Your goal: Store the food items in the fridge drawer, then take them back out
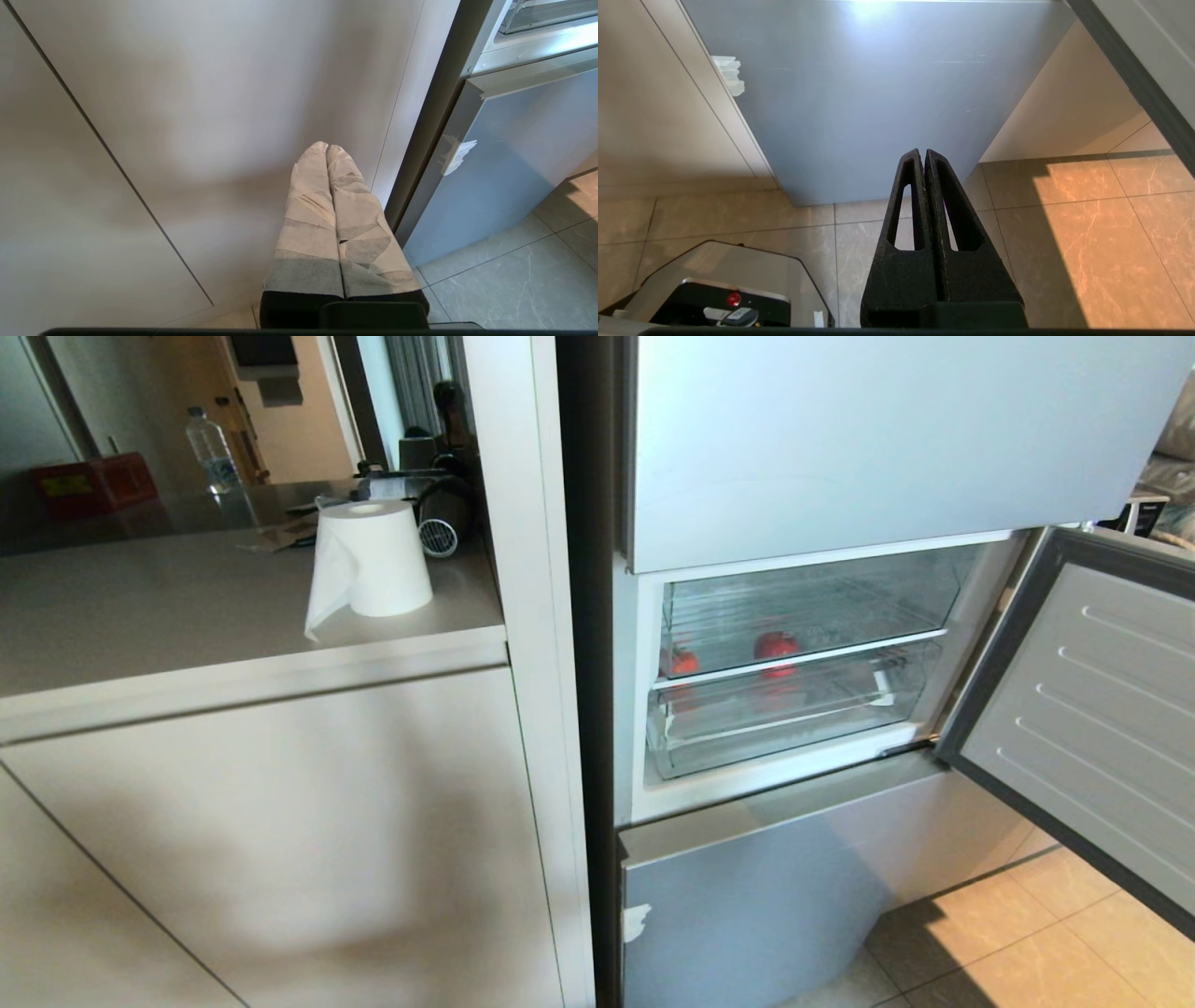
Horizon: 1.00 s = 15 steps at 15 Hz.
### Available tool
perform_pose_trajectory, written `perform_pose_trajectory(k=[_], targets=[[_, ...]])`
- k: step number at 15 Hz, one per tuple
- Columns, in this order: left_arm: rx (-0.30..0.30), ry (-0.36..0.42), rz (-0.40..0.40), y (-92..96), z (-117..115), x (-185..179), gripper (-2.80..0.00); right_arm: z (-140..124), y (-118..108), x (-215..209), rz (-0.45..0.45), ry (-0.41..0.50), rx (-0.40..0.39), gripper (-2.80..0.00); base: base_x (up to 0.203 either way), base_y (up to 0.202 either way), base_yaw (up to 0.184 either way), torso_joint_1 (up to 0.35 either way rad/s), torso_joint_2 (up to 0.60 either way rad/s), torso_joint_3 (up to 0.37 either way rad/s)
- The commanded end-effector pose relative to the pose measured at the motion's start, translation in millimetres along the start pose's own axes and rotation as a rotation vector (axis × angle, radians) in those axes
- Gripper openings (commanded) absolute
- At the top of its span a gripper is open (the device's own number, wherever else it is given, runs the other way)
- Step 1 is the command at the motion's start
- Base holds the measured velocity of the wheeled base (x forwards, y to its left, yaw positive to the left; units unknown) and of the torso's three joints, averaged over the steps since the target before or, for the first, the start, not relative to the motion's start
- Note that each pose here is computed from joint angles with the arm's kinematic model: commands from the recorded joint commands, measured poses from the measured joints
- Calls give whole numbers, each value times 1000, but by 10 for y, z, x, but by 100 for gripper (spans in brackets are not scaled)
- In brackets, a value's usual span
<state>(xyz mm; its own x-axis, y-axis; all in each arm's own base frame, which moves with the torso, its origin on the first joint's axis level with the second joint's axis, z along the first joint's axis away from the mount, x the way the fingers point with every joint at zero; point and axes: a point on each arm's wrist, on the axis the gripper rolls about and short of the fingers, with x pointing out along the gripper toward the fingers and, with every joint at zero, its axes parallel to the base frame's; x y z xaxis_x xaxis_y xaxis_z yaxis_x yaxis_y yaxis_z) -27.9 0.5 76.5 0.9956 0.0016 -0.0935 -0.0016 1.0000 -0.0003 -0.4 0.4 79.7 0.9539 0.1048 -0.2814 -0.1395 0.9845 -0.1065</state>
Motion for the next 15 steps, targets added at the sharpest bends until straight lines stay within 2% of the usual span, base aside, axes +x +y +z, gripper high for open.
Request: perform_pose_trajectory(k=[1, 5, 7, 8, 12, 14, 15], targets=[[0, 1, 1, 0, -2, 0, -280, -7, 1, -9, 4, -11, -2, -280, 0, 0, 0, 0, 0, 0], [0, 1, 2, 0, -2, 0, -280, -3, 0, 4, 7, 5, -9, -280, 0, 0, 0, 0, 0, 0], [0, 0, 0, 0, -1, 0, -280, 3, -3, 29, -83, 48, 24, -280, 0, 0, 0, 0, 0, 0], [0, 1, 0, 0, -2, 0, -280, 1, -2, 20, -116, 40, 34, -280, 0, 0, 0, 0, 0, 0], [0, 1, 2, 0, -2, 0, -280, -48, 20, -115, -107, -145, 8, -280, 0, 0, 0, 0, 0, 0], [0, 1, 1, 0, -2, 0, -280, -63, 24, -145, -105, -188, 4, -280, 0, 0, 0, 0, 0, 0], [0, 1, 0, 0, -1, 0, -280, -84, 30, -181, -111, -240, 5, -280, 0, 0, 0, 0, 0, 0]])
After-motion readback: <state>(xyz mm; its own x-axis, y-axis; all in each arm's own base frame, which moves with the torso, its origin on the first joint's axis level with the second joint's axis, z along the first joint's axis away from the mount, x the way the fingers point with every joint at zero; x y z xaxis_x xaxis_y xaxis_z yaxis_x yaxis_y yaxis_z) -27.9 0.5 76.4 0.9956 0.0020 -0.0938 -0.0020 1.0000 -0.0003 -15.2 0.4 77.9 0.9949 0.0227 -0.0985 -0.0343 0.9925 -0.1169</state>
